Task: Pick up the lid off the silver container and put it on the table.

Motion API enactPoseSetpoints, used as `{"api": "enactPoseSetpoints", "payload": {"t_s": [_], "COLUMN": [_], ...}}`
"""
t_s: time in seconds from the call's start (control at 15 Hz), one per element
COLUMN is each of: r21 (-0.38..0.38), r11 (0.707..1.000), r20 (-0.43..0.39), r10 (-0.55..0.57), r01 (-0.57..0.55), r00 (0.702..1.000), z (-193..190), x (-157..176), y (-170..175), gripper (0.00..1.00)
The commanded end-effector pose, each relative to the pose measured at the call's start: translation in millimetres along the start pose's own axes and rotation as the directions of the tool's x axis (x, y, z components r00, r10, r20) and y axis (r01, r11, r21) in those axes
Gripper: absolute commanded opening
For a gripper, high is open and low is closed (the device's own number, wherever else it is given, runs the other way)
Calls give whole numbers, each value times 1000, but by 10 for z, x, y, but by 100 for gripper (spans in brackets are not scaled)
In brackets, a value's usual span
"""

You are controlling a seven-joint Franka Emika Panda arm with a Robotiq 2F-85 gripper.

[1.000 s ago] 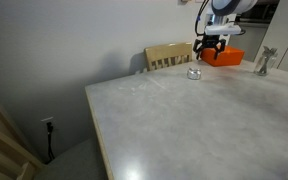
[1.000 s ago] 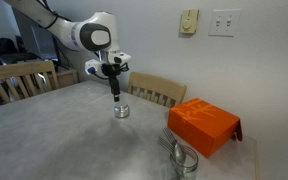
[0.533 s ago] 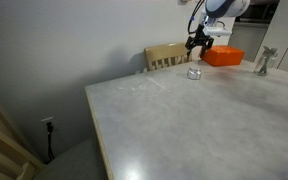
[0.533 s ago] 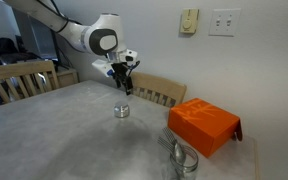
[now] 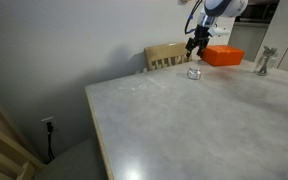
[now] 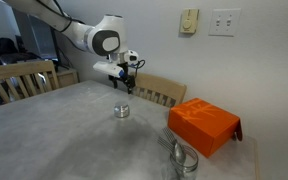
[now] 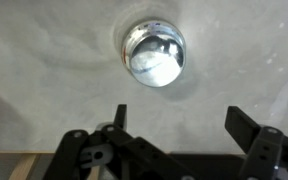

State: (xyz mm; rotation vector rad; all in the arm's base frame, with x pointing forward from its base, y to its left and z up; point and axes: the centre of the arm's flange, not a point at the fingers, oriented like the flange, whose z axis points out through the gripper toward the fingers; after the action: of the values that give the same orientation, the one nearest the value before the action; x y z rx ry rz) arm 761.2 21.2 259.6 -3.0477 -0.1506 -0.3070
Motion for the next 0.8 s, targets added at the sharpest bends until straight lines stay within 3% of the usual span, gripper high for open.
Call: {"api": "enactPoseSetpoints", "payload": {"t_s": [0.0,0.33,0.73], "r21": [2,-16,-69], "r11": [1000,999,997], "r20": [39,175,166], "r10": [11,53,36], "r01": [-11,-51,-25], "r00": [999,983,985], "z": [40,111,250], "x": [-44,-116,-102], "y": [-46,-104,-62], "gripper": [100,100,100]}}
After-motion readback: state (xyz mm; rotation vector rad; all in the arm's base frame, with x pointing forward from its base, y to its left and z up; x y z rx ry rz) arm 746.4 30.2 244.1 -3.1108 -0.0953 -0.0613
